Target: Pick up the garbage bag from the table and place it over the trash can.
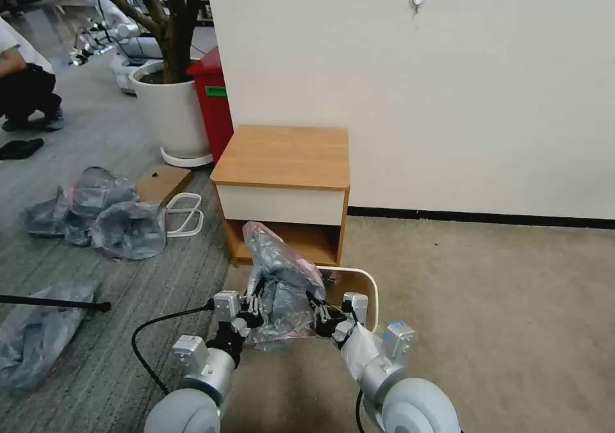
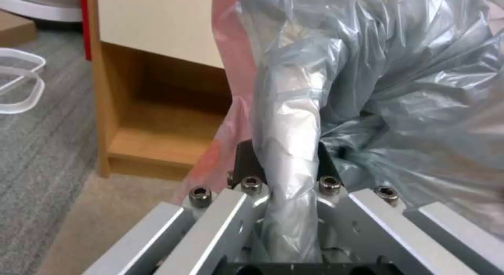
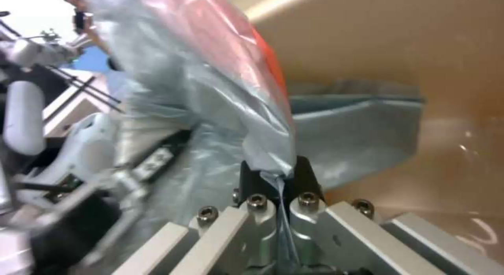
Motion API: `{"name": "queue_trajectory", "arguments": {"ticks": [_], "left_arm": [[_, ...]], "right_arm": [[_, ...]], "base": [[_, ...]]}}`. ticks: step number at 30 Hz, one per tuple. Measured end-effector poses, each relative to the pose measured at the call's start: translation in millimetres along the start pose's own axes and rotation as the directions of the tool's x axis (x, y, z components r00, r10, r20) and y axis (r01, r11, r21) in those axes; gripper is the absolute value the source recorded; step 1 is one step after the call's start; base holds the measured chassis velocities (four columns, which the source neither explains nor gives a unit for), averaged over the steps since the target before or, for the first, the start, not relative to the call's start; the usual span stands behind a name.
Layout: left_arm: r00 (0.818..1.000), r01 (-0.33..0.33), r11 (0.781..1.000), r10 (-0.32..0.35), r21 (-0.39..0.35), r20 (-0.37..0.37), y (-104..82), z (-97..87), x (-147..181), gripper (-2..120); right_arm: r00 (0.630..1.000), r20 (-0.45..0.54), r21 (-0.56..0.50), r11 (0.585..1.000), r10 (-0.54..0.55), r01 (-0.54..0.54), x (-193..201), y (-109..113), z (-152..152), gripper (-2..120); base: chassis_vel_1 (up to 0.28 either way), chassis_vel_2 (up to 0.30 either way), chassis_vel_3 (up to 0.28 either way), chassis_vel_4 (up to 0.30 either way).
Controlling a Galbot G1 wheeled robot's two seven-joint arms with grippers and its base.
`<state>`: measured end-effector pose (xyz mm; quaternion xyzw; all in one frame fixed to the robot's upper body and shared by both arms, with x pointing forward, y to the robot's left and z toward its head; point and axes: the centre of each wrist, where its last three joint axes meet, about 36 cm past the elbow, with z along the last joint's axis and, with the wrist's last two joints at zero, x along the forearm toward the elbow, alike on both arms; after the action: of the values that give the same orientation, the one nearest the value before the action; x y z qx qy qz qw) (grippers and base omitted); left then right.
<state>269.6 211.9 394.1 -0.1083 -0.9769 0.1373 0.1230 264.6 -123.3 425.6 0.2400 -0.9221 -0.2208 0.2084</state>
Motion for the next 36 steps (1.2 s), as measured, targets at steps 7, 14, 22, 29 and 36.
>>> {"name": "queue_trajectory", "arguments": {"ticks": [7, 14, 22, 29, 36], "left_arm": [[1.0, -0.002, 1.0, 0.001, -0.031, -0.018, 2.4, 3.4, 2, 4], [0.999, -0.029, 0.997, 0.026, -0.077, -0.04, 4.3, 4.4, 11, 4], [0.999, -0.047, 0.996, 0.046, -0.074, -0.01, 3.1, 1.5, 16, 4], [0.997, -0.062, 0.998, 0.063, -0.029, 0.033, 3.6, -2.9, 16, 4], [0.995, -0.055, 0.998, 0.053, 0.032, 0.08, 8.1, -7.9, 17, 4]], "right_arm": [[0.991, 0.043, 0.046, 0.991, -0.126, 0.124, 28, 26, -16, 0], [0.98, 0.14, 0.033, 0.99, -0.14, 0.137, 26, 9, -51, 0], [0.98, 0.178, 0.05, 0.996, -0.085, 0.077, 26, -28, -77, 0], [0.984, 0.179, 0.064, 0.998, -0.018, 0.006, 30, -55, -80, 0], [0.984, 0.175, 0.086, 0.995, 0.028, -0.044, 39, -72, -82, 0]], "base": [[0.0, 0.0, 0.0, 0.0], [0.0, 0.0, 0.0, 0.0], [0.0, 0.0, 0.0, 0.0], [0.0, 0.0, 0.0, 0.0], [0.0, 0.0, 0.0, 0.0]]}}
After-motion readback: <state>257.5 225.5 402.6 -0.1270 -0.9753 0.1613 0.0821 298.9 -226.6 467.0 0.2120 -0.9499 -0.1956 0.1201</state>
